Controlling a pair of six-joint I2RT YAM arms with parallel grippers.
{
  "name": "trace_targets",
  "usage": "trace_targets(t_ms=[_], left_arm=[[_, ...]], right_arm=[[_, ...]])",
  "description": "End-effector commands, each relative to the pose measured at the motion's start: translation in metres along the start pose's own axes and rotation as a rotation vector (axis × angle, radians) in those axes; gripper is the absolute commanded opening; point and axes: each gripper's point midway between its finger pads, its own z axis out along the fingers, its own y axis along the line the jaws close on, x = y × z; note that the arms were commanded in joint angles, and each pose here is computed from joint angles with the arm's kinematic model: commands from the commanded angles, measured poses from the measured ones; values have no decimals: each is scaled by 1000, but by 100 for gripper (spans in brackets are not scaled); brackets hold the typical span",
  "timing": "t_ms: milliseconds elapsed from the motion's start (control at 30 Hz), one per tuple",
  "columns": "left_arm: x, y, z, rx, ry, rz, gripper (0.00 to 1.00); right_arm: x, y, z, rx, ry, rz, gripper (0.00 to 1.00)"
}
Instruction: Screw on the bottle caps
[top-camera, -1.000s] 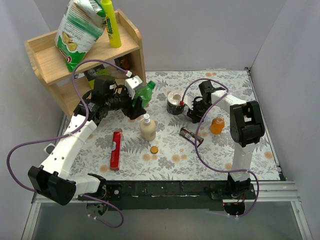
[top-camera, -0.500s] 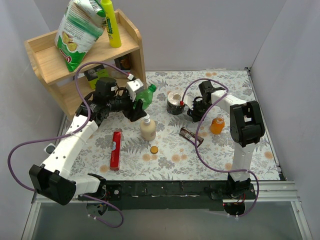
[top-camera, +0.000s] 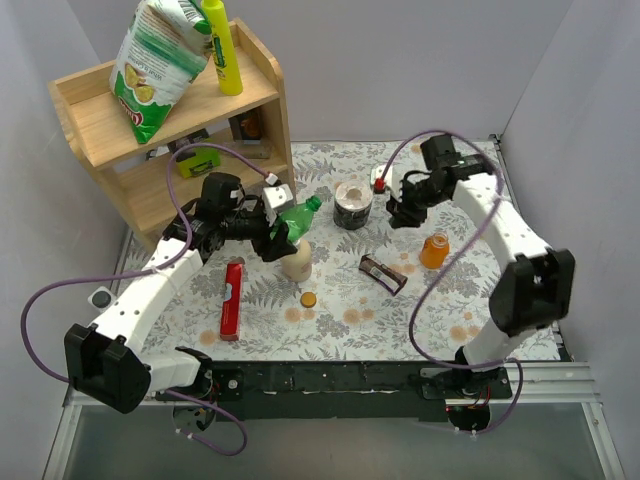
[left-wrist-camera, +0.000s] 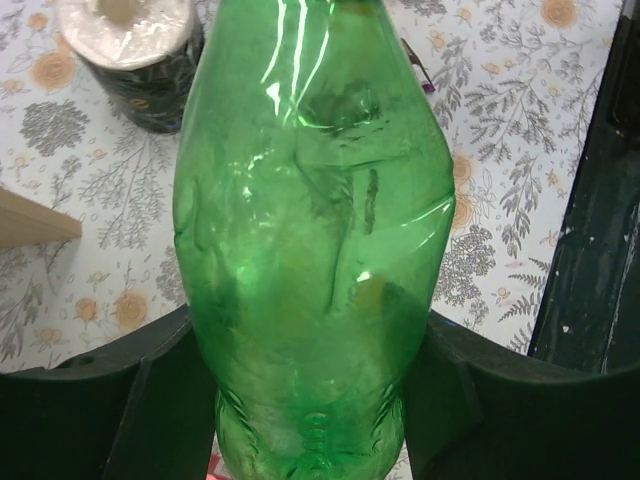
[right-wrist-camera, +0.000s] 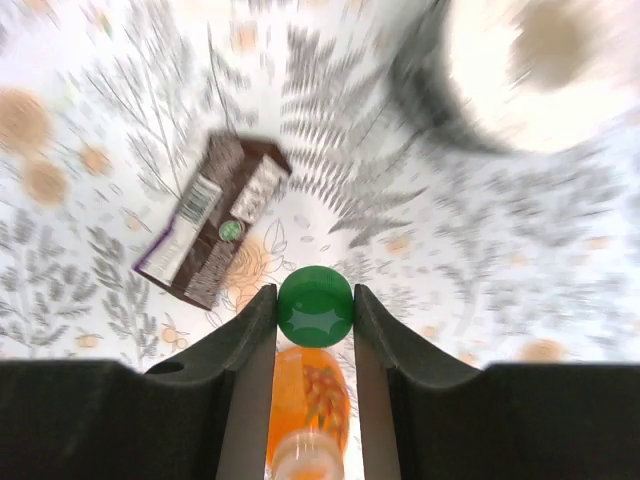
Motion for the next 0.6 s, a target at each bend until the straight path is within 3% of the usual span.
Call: trace_targets(t_ms=[0,167,333,567], left_arm=[[-15,-19,1,82,-121,163,0],[-6,-41,14,119,-150,301,0],[-10,-59,18,145,-192,401,0],[-16,-72,20,144,-245,432,0]], right_arm=[[-116,61,-93,15,-298,-120,31],[-175,116,-134,41,-431,-340,31],[-203,151,-135,32,-453,-489,32],[-216,179,-122,-35,-419,-607,31]])
